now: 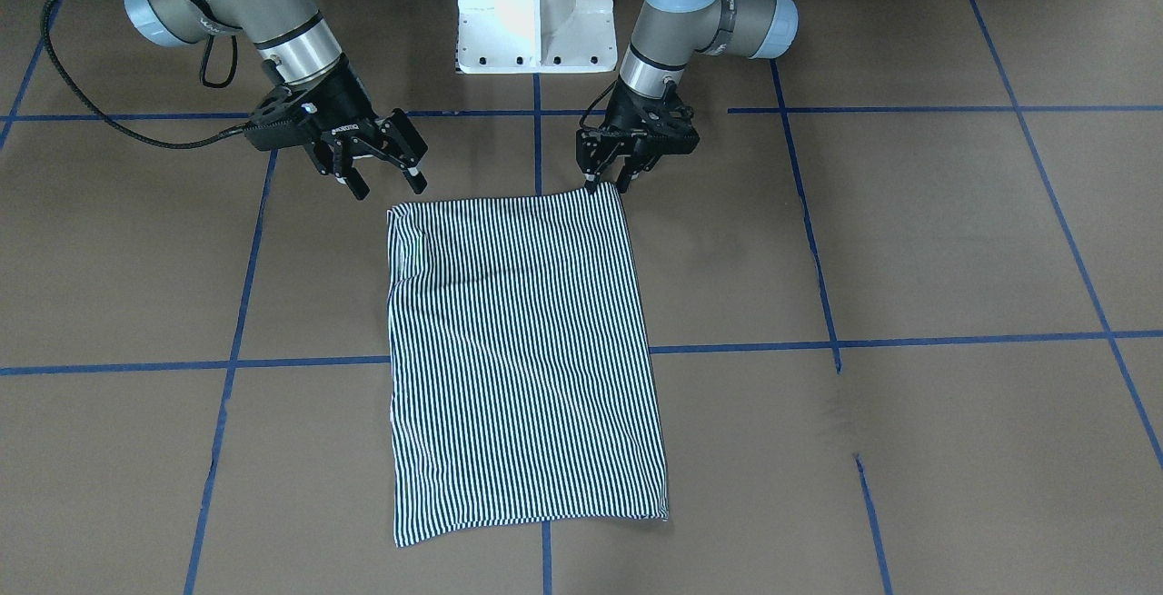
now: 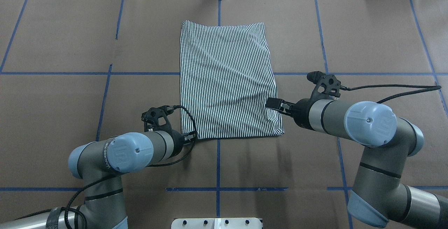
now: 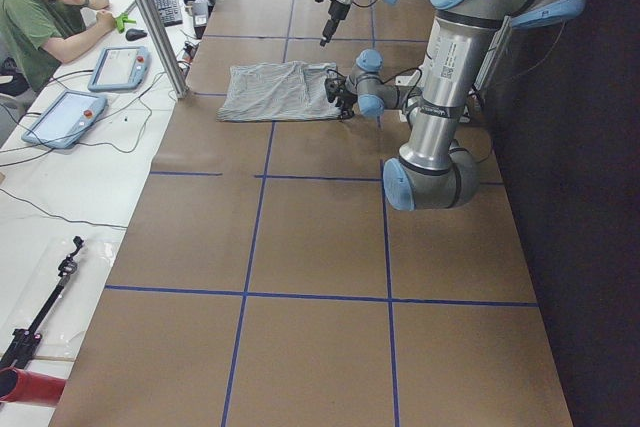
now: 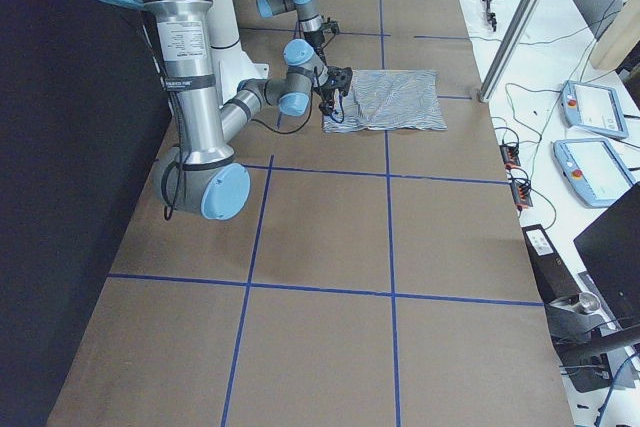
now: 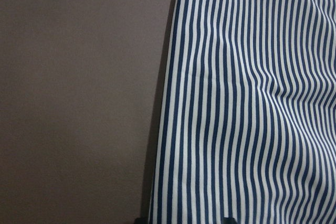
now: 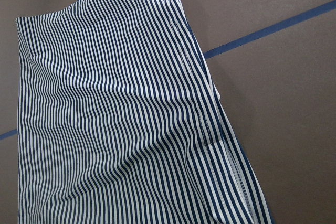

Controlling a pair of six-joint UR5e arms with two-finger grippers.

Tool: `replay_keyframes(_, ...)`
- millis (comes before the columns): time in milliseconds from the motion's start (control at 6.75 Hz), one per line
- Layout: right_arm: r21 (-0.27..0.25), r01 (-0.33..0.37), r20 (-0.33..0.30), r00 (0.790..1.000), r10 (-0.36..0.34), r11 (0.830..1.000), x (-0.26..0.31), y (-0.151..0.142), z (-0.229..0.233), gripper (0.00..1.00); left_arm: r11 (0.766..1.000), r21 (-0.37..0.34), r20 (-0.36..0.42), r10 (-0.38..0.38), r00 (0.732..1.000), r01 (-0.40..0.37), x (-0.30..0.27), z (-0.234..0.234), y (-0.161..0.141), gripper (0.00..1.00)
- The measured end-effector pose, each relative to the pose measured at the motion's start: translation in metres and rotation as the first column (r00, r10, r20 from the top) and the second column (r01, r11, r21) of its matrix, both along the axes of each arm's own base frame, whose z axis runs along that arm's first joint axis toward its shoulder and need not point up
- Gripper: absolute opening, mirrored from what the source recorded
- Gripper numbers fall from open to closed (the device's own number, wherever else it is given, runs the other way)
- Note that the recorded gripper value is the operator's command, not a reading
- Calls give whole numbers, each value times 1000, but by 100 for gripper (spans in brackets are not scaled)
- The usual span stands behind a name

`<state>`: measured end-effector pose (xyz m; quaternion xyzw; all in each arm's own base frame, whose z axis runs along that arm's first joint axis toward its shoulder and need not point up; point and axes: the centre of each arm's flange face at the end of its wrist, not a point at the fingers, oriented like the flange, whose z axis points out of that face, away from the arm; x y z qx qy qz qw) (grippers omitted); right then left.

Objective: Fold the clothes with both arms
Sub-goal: 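Grasp the near edge corners of the striped shirt with both grippers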

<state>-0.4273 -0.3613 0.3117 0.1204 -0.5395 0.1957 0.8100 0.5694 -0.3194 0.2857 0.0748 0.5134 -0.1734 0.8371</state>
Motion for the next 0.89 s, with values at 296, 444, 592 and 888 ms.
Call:
replay_keyframes(296, 0, 1, 1, 1000, -1, 1000, 0, 0, -1, 100, 1000, -2, 0, -2, 1000, 2, 0, 0, 0, 0)
replay_keyframes(444, 0, 1, 1, 1000, -1, 1000, 0, 0, 0, 100, 1000, -1, -1, -1, 1000, 1, 0, 0, 0, 0)
replay_keyframes(592, 0, 1, 0, 1000, -1, 1000, 0, 1, 0, 100, 1000, 2, -2, 1, 1000, -1, 0, -1, 0, 0)
replay_keyframes(888, -5, -11, -2, 1000, 11, 1000, -5, 3, -1, 100, 1000, 10, -8, 3, 1000, -3, -1, -6, 0, 0)
